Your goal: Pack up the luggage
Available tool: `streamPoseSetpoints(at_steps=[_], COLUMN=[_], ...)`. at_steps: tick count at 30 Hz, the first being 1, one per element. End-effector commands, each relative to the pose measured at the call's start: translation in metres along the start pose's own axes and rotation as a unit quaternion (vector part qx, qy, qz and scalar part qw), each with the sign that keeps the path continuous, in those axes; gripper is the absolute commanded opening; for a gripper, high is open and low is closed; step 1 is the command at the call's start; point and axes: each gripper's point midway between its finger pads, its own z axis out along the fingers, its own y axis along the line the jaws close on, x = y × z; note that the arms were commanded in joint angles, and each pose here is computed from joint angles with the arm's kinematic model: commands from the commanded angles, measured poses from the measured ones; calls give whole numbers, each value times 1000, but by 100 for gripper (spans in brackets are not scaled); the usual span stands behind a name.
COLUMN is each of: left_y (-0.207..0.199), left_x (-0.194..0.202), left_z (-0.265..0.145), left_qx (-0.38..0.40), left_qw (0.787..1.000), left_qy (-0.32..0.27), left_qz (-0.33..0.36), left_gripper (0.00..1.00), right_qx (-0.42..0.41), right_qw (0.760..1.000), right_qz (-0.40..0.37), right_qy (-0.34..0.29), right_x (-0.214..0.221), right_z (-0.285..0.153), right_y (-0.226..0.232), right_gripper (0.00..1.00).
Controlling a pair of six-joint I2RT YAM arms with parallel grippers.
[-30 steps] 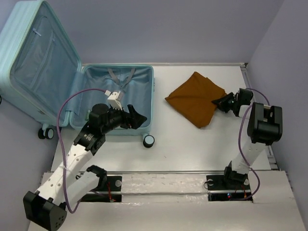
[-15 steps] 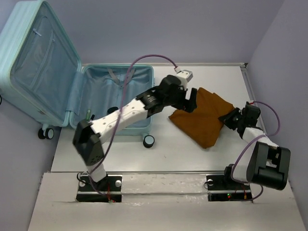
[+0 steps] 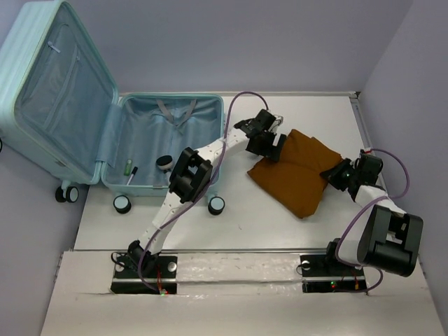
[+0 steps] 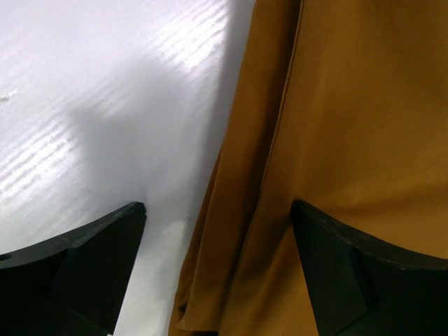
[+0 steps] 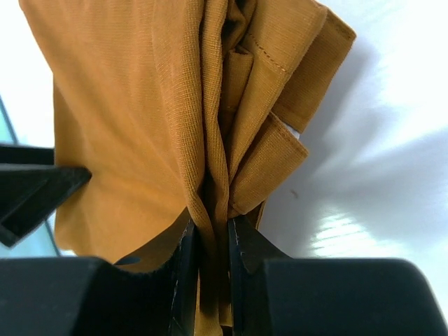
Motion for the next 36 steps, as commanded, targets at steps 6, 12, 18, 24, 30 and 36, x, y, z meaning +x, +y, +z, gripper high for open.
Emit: streamPoseSetpoints(at_steps=[6,12,18,24,30,36], left_y=[-43,-85,-94,-138,-79,43], left_x=[57,109,74,-65,-127,-107], left_z=[35,47,19,-125,-251,-317], left_qx=[163,265,276,309,279,186], left_qw=[982,951,954,946,939,941], left_qy=[93,137,78,-96,-193,-255], left_qz=[-35,-86,-90,-32,-49,-125], left_gripper=[87,44,6,6,6,6], right_qx=[-50,-59,-103,-221,-302,-367], right_qw=[998,998,994,975,950,925], right_qz=[-18,-2,17,-7,-72,-100], right_qy=[-17,-11,-6,-17,-31,4], right_x=[-14,-13,-8,-19,-25,0], right_z=[3,9,10,-23,-61,-65], right_y=[19,20,33,114,241,340], right_gripper=[7,7,7,7,7,7])
